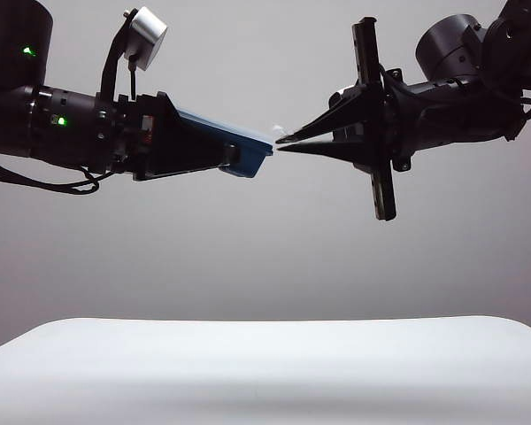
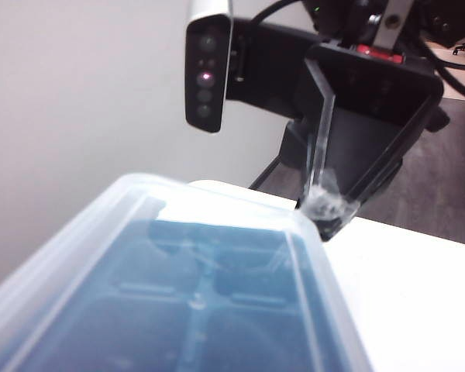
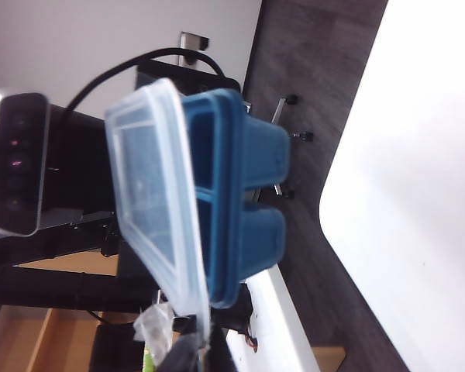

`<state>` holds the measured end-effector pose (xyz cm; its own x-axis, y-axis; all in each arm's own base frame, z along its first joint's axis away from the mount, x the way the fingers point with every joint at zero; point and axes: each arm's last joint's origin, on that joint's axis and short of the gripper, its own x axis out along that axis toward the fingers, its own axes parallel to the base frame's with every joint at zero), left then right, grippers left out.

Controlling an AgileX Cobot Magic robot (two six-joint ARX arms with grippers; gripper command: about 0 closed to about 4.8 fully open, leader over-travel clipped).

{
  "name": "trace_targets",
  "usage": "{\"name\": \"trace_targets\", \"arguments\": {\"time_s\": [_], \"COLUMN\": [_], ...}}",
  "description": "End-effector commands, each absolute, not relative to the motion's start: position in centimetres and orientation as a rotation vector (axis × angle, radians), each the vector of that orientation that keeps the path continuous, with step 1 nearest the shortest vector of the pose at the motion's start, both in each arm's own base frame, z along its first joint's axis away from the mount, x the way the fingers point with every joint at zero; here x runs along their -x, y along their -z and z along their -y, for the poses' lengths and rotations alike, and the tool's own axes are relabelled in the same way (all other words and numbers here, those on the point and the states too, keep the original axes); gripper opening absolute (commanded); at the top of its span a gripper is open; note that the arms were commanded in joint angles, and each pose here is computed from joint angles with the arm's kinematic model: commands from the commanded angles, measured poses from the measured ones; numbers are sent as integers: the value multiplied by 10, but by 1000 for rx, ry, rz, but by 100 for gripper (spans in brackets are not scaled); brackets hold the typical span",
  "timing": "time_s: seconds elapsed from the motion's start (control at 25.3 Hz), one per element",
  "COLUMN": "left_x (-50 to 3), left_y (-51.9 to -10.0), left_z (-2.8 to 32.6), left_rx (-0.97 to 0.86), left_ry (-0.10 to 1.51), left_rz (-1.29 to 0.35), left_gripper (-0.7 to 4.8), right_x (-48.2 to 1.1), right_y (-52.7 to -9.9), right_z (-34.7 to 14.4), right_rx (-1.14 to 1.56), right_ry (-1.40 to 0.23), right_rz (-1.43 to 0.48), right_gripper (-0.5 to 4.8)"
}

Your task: Pick up the ice cube tray, remove its lid, and then place both the tray and the lid back on the table.

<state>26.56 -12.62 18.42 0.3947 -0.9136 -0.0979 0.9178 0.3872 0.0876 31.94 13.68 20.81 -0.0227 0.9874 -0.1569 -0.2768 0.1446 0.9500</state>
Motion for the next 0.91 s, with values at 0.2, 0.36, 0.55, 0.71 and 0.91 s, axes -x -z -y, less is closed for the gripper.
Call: {"name": "trace_targets", "arguments": {"time_s": [0.2,0.36,0.55,0.71,0.91], "left_x": [-264,-265,-265,-264,-264], "left_y": [-186,-183,-183,-185,-185], "left_z": [128,127,127,127,128], "left_rx": [-134,-130,-126,-128,-126], "left_ry": [1194,1173,1175,1194,1216], "left_rz": [-29,-58,-65,-45,-41], "left_gripper": [175,175,176,175,175], "right_x": [-324,-339,-350,-348,-343], "right_y": [-222,-248,-256,-248,-247], "right_z": [-138,-132,-110,-101,-115], "right_rx": [-843,-816,-832,-850,-838], "right_ry": [-1299,-1316,-1264,-1281,-1312], "right_rz": [-1004,-909,-865,-940,-968], "right_gripper": [-8,-8,-8,21,74]}}
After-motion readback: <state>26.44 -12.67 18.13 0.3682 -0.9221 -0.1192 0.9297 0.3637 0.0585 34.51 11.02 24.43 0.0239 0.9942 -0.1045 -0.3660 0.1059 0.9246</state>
